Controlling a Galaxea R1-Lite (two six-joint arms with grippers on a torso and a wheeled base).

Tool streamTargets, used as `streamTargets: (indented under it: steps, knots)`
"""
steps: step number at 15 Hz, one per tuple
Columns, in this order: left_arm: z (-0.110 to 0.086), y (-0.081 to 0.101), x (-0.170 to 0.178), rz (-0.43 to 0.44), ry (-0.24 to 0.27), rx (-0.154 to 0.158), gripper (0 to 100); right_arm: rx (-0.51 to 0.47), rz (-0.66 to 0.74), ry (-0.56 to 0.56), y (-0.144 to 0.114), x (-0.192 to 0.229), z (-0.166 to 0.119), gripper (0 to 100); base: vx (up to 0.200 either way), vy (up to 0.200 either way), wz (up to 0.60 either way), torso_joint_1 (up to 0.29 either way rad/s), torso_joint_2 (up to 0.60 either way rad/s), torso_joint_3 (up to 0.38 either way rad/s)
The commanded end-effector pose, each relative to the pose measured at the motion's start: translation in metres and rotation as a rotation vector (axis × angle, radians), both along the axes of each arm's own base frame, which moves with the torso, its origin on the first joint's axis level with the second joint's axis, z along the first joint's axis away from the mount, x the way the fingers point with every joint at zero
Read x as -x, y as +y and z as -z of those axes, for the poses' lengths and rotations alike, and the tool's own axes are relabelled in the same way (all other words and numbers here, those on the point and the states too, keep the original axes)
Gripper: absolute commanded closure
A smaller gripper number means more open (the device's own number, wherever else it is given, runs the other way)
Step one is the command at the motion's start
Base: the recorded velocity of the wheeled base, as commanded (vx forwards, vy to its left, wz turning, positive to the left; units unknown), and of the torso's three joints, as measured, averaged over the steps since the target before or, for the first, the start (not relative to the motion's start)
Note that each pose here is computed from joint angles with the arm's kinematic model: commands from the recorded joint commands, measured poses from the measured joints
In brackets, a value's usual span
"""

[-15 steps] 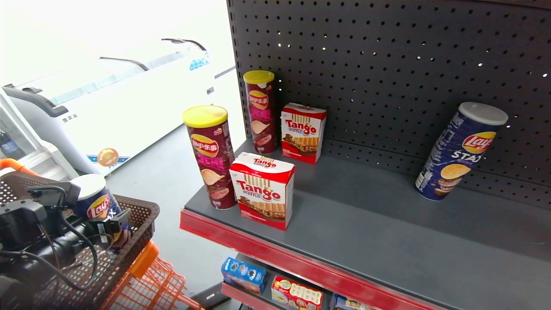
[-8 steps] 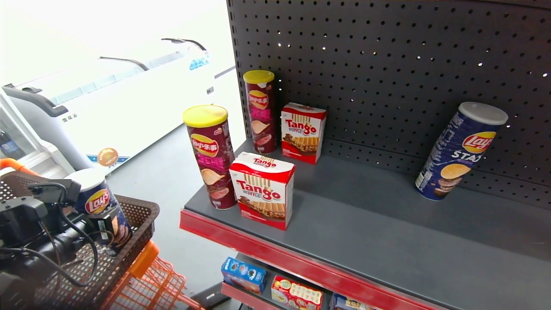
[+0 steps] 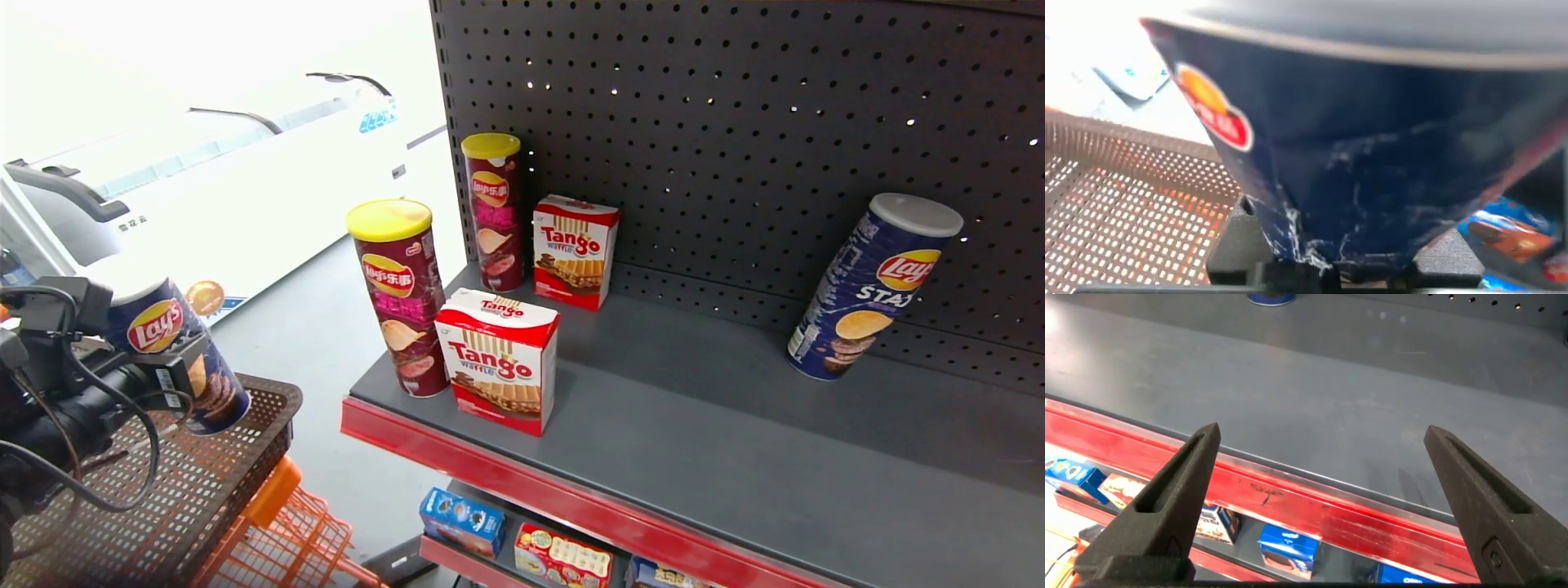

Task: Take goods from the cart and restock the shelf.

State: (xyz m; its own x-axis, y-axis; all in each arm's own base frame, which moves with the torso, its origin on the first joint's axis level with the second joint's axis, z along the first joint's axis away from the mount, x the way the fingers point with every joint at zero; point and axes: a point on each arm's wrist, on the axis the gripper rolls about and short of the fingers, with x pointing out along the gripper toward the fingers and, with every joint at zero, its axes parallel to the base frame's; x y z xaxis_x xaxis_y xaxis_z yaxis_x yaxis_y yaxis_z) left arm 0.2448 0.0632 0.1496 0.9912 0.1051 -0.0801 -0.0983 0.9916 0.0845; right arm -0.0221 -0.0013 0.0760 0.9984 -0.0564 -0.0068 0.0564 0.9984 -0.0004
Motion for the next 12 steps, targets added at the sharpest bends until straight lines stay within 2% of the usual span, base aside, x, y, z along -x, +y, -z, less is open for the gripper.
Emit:
streamTargets:
  steps: [1,2,4,6,7,8,9,12]
  knots:
    - [-0.033,-0.013,0.018,0.045,-0.097,-0.023,100,0.000,0.000,0.001,0.000,0.000,0.000,0,0.000,0.000,0.00,0.000,0.00,0.000]
    - [-0.041,-0.017,0.021,0.060,-0.125,-0.030,100,0.000,0.000,0.001,0.000,0.000,0.000,0,0.000,0.000,0.00,0.000,0.00,0.000]
    - [-0.043,-0.022,0.024,0.077,-0.131,-0.030,100,0.000,0.000,0.001,0.000,0.000,0.000,0,0.000,0.000,0.00,0.000,0.00,0.000]
    - [-0.052,-0.036,0.037,0.127,-0.168,-0.033,100,0.000,0.000,0.001,0.000,0.000,0.000,0,0.000,0.000,0.00,0.000,0.00,0.000]
    - [-0.051,-0.036,0.039,0.132,-0.168,-0.036,100,0.000,0.000,0.001,0.000,0.000,0.000,0,0.000,0.000,0.00,0.000,0.00,0.000]
    - [-0.044,-0.041,0.045,0.152,-0.141,-0.029,100,0.000,0.000,0.001,0.000,0.000,0.000,0,0.000,0.000,0.00,0.000,0.00,0.000]
    - [-0.044,-0.062,0.059,0.247,-0.150,-0.015,100,0.000,0.000,0.001,0.000,0.000,0.000,0,0.000,0.000,0.00,0.000,0.00,0.000]
    - [-0.050,-0.082,0.070,0.371,-0.144,0.008,100,0.000,0.000,0.001,0.000,0.000,0.000,0,0.000,0.000,0.00,0.000,0.00,0.000]
